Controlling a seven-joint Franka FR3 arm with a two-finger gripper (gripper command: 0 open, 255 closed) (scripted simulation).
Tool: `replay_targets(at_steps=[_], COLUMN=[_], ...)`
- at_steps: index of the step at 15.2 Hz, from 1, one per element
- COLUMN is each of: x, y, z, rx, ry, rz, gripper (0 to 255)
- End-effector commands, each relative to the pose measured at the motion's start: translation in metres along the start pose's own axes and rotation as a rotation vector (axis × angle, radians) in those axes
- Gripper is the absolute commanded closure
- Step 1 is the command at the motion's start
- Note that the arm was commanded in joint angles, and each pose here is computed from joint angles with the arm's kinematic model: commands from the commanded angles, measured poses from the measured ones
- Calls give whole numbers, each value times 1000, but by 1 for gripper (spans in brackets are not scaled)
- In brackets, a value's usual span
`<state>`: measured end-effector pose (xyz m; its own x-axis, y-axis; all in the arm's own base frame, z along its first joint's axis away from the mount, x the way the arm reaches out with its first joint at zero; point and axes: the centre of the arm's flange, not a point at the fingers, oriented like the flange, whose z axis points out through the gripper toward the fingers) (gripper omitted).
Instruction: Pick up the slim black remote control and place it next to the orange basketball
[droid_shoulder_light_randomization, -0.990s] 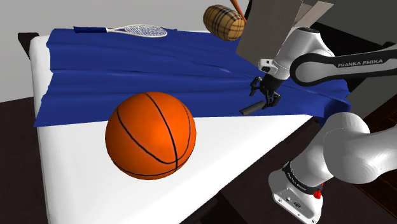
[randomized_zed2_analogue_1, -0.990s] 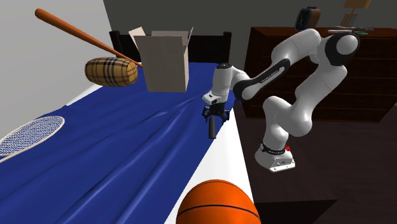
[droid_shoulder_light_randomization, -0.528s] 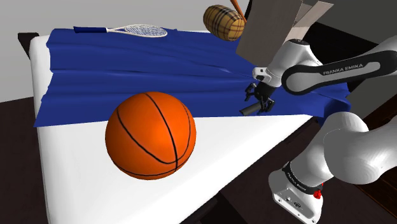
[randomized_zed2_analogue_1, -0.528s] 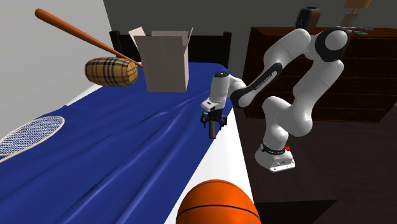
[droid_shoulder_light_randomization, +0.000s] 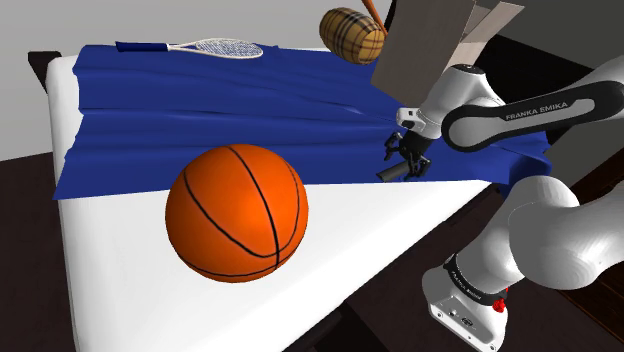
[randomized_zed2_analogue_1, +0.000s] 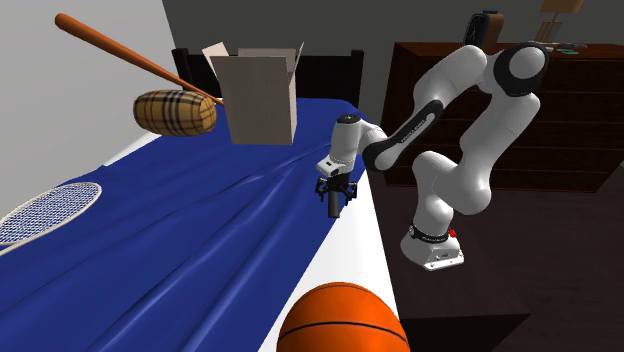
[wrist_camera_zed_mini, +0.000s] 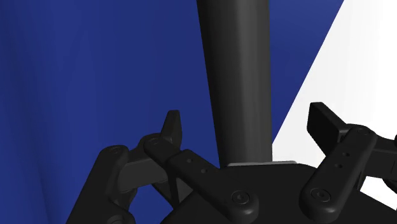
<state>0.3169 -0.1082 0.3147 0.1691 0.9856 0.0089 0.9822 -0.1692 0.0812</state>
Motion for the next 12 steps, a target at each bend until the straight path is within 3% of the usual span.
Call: replay_targets(at_steps=[1,12], x=[0,0], y=[0,1], z=[0,-10], rx=[0,0], ry=[0,0], rz=[0,0], gripper=[255,255])
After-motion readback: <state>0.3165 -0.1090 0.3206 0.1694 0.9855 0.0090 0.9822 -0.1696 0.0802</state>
